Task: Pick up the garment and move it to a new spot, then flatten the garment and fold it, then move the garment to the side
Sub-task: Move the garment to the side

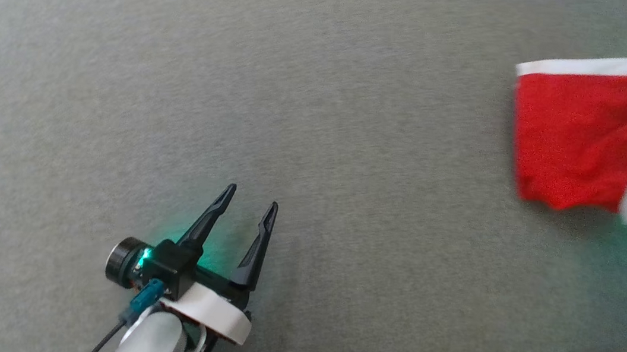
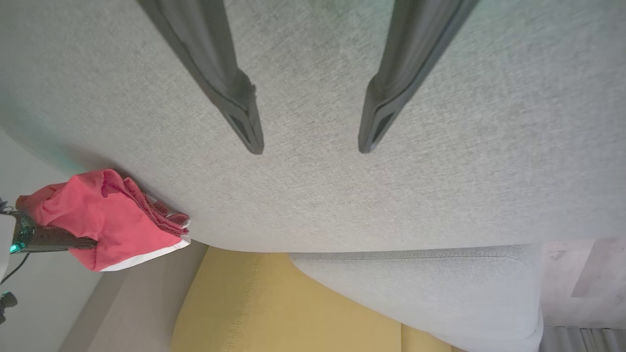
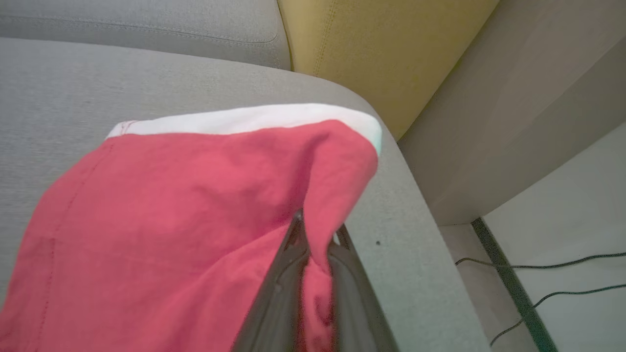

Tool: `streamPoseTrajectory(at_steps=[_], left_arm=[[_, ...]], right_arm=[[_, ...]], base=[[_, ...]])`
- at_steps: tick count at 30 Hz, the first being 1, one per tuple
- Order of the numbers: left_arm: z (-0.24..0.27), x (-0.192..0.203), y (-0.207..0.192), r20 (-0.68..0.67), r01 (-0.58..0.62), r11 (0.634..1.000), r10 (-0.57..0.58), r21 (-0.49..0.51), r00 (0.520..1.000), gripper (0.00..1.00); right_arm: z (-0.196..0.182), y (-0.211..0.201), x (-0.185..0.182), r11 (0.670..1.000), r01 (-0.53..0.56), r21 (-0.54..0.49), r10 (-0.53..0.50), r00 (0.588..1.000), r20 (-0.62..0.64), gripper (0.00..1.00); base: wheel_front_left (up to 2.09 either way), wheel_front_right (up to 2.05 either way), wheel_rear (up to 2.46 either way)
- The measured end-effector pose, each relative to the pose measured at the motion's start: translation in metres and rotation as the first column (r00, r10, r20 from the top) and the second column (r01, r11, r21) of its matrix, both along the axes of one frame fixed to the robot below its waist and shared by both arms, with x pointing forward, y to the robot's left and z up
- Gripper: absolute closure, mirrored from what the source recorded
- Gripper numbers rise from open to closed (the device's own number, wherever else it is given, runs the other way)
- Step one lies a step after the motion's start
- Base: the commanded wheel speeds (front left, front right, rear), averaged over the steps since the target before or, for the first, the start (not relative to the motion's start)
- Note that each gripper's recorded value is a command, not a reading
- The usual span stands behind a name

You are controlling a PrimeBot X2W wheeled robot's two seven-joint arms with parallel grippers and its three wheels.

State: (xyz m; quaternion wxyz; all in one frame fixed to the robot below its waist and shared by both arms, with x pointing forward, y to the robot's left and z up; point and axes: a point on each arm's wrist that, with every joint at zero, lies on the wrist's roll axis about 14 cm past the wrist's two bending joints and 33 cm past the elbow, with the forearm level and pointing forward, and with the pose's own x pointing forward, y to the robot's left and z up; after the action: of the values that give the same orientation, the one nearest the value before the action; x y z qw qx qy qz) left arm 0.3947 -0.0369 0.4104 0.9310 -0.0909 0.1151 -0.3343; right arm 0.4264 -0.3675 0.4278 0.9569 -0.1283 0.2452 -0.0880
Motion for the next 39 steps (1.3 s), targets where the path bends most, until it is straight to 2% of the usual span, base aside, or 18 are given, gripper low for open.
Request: streamPoseTrajectory(at_steps=[10, 11, 12, 13, 19, 22, 26, 30, 34, 39], left_arm=[[-0.015, 0.007, 0.034, -0.036, -0.103, 0.994, 0.104, 0.026, 0.994, 0.0], [-0.016, 0.008, 0.037, -0.037, -0.112, 0.993, 0.113, 0.029, 0.993, 0.0], [-0.017, 0.009, 0.04, -0.038, -0.123, 0.992, 0.124, 0.033, 0.992, 0.0], [-0.017, 0.01, 0.044, -0.037, -0.134, 0.99, 0.136, 0.037, 0.99, 0.0], [-0.019, 0.015, 0.057, -0.038, -0.18, 0.983, 0.181, 0.048, 0.983, 0.0], [-0.016, 0.016, 0.062, -0.034, -0.203, 0.978, 0.204, 0.046, 0.978, 0.0], [-0.008, 0.021, 0.074, -0.01, -0.252, 0.966, 0.253, 0.049, 0.967, 0.0], [0.003, 0.028, 0.094, 0.024, -0.327, 0.944, 0.326, 0.051, 0.945, 0.0], [0.014, 0.03, 0.118, 0.053, -0.408, 0.912, 0.406, 0.049, 0.913, 0.0], [0.017, 0.021, 0.146, 0.061, -0.487, 0.871, 0.484, 0.065, 0.873, 0.0]], right_arm=[[0.019, -0.045, 0.043, 0.988, 0.017, -0.151, -0.029, 0.997, -0.074, 1.0], [0.021, -0.046, 0.048, 0.988, 0.02, -0.153, -0.032, 0.997, -0.072, 0.64], [0.022, -0.047, 0.052, 0.987, 0.021, -0.157, -0.033, 0.997, -0.072, 0.07], [0.022, -0.047, 0.056, 0.987, 0.021, -0.161, -0.033, 0.997, -0.07, 0.0], [0.051, -0.056, 0.081, 0.981, 0.044, -0.189, -0.038, 0.999, 0.034, 0.0], [0.063, -0.048, 0.089, 0.986, 0.043, -0.163, -0.023, 0.992, 0.121, 0.0], [0.071, 0.002, 0.11, 0.997, -0.029, -0.078, 0.046, 0.972, 0.229, 0.0], [0.093, 0.068, 0.124, 0.99, -0.138, 0.005, 0.126, 0.913, 0.388, 0.0], [0.082, 0.113, 0.102, 0.975, -0.192, 0.113, 0.121, 0.881, 0.457, 0.0], [0.041, 0.166, 0.058, 0.939, -0.237, 0.25, 0.113, 0.898, 0.426, 0.0]], base=[[0.0, 0.0, 0.0], [0.0, 0.0, 0.0], [0.0, 0.0, 0.0], [0.0, 0.0, 0.0], [0.0, 0.0, 0.0], [0.0, 0.0, 0.0], [0.0, 0.0, 0.0], [0.0, 0.0, 0.0], [0.0, 0.0, 0.0], [0.0, 0.0, 0.0]])
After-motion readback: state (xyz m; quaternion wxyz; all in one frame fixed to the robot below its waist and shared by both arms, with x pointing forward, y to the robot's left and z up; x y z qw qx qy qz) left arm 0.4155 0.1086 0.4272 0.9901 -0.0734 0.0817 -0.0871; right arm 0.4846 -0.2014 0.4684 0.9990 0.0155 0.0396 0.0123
